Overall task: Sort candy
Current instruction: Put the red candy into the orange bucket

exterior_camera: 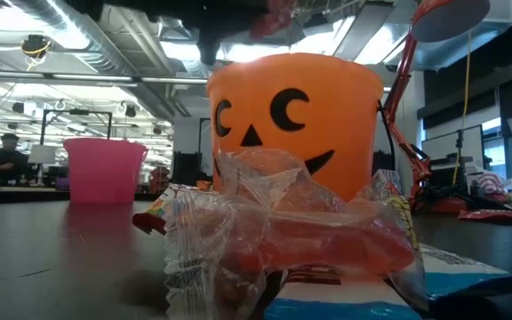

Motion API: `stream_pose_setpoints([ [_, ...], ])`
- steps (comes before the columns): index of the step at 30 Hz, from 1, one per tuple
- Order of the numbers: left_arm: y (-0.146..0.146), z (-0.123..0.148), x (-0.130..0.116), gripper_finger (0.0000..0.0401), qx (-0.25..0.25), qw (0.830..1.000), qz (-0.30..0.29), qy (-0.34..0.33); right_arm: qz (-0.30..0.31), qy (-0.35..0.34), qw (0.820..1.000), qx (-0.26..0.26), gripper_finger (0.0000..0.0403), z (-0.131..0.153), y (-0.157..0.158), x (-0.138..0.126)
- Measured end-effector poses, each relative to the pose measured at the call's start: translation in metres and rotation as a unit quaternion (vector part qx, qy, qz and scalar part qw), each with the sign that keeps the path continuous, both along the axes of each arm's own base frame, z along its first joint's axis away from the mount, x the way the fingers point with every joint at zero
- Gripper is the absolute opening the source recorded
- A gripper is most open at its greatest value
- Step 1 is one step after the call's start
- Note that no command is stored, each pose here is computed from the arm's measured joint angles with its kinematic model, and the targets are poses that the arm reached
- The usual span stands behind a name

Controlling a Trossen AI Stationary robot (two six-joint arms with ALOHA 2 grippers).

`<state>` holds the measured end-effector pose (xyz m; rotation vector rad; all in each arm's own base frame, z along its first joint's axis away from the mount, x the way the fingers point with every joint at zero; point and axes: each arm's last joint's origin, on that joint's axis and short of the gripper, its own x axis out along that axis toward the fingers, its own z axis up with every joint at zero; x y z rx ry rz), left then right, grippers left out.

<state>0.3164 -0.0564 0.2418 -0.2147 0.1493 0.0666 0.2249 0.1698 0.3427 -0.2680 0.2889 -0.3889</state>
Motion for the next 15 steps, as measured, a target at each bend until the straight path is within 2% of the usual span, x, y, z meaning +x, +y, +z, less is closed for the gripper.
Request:
stream_pose_setpoints([
  [4, 0.005, -0.003, 0.003, 0.0076, -0.014, 1.0, 0.003, 0.002, -0.004, -0.001, 1.0, -0.007, 0.0177, 0.002, -0.001, -0.001],
  [8, 0.003, -0.006, 0.003, 0.0119, 0.007, 0.999, -0.04, 0.015, -0.002, -0.008, 1.0, 0.002, 0.0177, 0.006, -0.003, -0.003],
  [15, 0.001, -0.005, 0.003, 0.0188, 0.024, 0.998, -0.051, 0.014, 0.031, -0.012, 0.999, 0.029, 0.0177, 0.035, -0.004, -0.006],
])
